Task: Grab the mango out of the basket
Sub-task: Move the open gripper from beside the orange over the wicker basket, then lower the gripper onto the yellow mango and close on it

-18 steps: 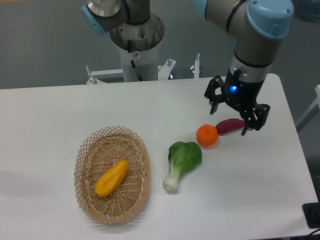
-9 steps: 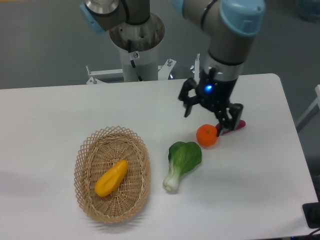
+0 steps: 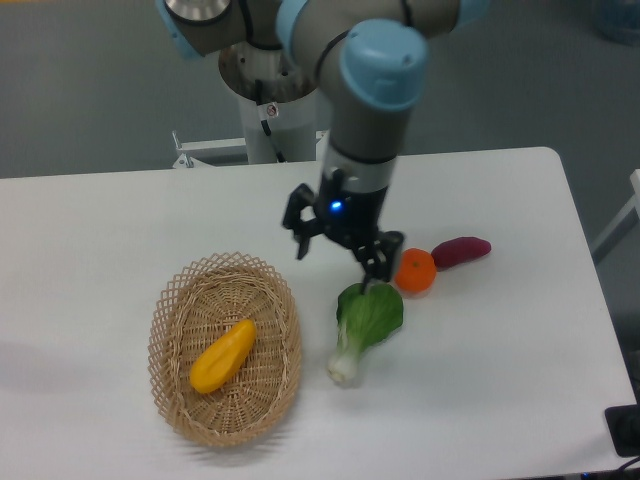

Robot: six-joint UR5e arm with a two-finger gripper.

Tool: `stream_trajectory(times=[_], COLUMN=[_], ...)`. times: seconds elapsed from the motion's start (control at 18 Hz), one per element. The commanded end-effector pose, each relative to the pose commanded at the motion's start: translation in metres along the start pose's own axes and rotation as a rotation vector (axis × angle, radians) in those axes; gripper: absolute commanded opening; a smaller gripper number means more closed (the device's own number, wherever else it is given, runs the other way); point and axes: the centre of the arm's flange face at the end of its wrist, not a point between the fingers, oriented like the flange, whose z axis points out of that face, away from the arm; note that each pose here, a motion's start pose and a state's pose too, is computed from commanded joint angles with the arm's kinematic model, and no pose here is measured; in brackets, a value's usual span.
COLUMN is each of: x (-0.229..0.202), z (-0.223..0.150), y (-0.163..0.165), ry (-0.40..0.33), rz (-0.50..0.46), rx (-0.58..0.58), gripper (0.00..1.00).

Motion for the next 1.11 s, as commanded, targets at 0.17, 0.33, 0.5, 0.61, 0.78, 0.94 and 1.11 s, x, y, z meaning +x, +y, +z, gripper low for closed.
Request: stream_trajectory(times=[0.17,0.33,0.5,0.61,0.78,0.94,1.11], x=[0.019,0.045,0.063,0.072,0.073,0.073,0.077], z=[0.036,0.082,0.108,0.121,0.139,0.148,0.158], y=[-0.018,-0.029,-0.042,-0.045,-0.047,-0.048,-0.045], ry=[-0.038,-0.082,-0.098,-0.083,-0.072,-0.061,-0.072], rz=[-0.012,0.024,0.044,0.059,0.072,0.085,0.098], rx=[-0.006,-0.074,-0.113,-0.129,-0.148,-0.163,-0.2], gripper=[1.0,1.0,1.0,1.0,1.0,1.0,1.0])
